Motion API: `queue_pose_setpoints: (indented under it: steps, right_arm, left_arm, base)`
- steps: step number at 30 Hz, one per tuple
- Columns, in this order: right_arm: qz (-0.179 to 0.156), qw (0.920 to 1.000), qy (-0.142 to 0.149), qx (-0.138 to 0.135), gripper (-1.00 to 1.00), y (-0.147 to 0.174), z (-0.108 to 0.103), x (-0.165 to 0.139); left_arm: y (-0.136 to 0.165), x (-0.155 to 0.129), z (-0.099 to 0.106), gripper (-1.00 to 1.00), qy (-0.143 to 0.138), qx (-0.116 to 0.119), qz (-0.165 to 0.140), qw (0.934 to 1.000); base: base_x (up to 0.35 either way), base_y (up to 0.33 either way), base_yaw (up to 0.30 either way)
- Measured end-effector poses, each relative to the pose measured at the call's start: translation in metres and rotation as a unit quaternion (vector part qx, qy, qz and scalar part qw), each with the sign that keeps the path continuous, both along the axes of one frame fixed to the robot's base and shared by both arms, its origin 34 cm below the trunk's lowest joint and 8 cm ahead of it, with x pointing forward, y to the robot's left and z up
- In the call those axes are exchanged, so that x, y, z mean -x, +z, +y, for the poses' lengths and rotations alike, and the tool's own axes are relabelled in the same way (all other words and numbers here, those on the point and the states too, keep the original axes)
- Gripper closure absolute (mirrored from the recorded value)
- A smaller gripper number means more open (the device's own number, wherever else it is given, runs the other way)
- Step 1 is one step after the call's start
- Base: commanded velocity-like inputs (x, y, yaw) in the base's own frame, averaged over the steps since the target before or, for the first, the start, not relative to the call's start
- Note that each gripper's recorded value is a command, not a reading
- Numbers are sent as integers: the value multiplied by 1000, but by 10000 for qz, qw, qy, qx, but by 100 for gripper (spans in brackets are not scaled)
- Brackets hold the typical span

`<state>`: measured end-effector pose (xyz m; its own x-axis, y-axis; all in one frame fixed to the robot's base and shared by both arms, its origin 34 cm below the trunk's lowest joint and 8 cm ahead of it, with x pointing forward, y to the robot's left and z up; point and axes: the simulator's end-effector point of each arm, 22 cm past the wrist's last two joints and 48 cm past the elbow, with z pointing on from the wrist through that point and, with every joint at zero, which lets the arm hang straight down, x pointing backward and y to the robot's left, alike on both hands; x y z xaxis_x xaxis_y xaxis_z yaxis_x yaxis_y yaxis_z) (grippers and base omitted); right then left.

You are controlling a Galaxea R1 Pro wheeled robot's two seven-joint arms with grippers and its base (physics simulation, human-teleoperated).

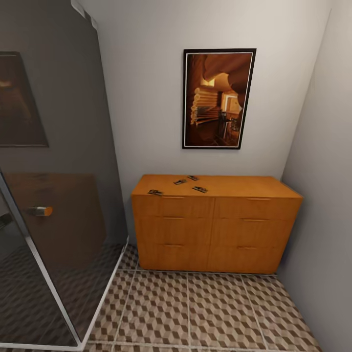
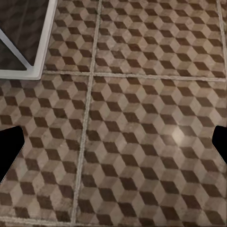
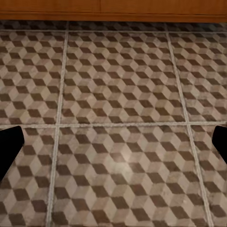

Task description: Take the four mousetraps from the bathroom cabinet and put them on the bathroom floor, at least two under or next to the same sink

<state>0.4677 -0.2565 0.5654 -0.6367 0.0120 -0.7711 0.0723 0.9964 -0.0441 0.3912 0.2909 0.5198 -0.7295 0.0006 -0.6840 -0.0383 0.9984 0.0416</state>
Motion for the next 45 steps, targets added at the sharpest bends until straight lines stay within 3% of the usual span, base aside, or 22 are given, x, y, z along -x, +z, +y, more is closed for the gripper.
queue_pose_setpoints:
  steps: [11, 45]
  right_arm:
    - [4, 10000, -1, -1, -100, 0, 0, 0]
    - [5, 10000, 1, 0, -100, 0, 0, 0]
  left_arm:
    - [0, 0, 0, -100, -6, -5, -3, 10000]
    - [0, 0, 0, -100, -14, -8, -2, 10000]
  base:
    - [185, 0, 0]
    - [4, 0, 0]
